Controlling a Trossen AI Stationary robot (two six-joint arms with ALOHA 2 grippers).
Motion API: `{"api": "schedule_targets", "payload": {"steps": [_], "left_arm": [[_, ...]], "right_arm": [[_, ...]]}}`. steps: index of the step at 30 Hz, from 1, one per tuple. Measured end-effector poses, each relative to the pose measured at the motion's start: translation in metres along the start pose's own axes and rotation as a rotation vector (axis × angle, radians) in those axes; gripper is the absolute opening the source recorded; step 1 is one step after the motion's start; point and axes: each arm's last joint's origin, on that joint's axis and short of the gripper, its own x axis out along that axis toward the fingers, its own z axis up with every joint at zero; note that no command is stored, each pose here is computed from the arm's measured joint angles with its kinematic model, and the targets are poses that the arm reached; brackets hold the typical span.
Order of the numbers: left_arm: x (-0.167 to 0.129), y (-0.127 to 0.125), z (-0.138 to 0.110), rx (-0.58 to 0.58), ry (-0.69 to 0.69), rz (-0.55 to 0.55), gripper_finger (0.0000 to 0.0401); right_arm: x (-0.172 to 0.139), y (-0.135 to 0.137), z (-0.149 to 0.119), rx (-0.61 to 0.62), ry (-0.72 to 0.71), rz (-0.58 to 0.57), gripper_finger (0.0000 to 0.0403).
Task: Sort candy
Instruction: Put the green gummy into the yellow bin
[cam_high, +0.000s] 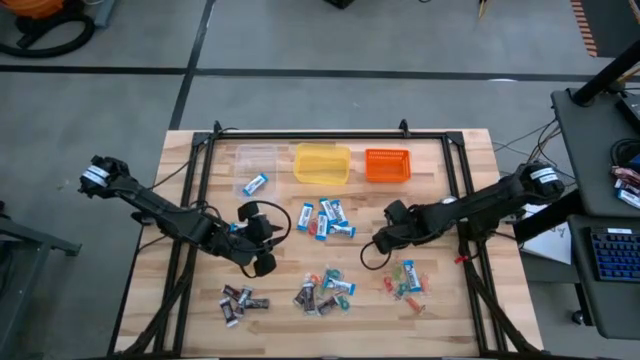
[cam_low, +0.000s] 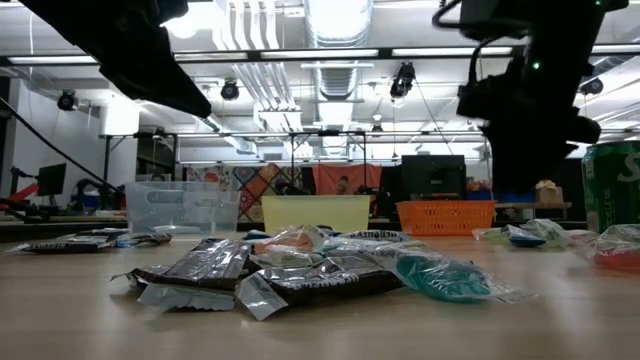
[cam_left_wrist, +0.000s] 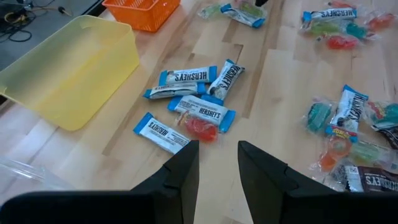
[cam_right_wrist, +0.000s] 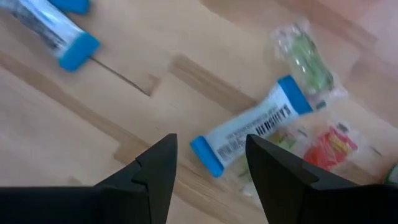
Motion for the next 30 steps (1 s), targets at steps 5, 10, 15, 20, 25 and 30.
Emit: {"api": "schedule_targets", "payload": {"steps": [5, 10, 15, 20, 25, 30], "left_arm": [[0.000, 0.000, 0.000, 0.000, 0.000, 0.000, 0.0094], [0.000, 0.000, 0.000, 0.000, 0.000, 0.001, 0.0094], [0.000, 0.000, 0.000, 0.000, -0.001, 0.001, 0.0094], [0.000, 0.000, 0.000, 0.000, 0.000, 0.001, 0.0094], [0.000, 0.000, 0.000, 0.000, 0.000, 0.001, 0.0094], [0.000, 0.000, 0.000, 0.002, 0.000, 0.001, 0.0094]], "right_arm": [[0.011, 0.003, -0.003, -0.008, 0.027, -0.047, 0.0183], [0.014, 0.004, -0.004, -0.013, 0.032, -0.061, 0.0183], [0.013, 0.003, -0.003, -0.012, 0.028, -0.057, 0.0183], [0.012, 0.003, -0.003, -0.011, 0.026, -0.054, 0.0183], [0.012, 0.000, -0.005, -0.005, 0.085, -0.067, 0.0183], [0.009, -0.011, -0.013, 0.046, 0.223, -0.170, 0.0182]]}}
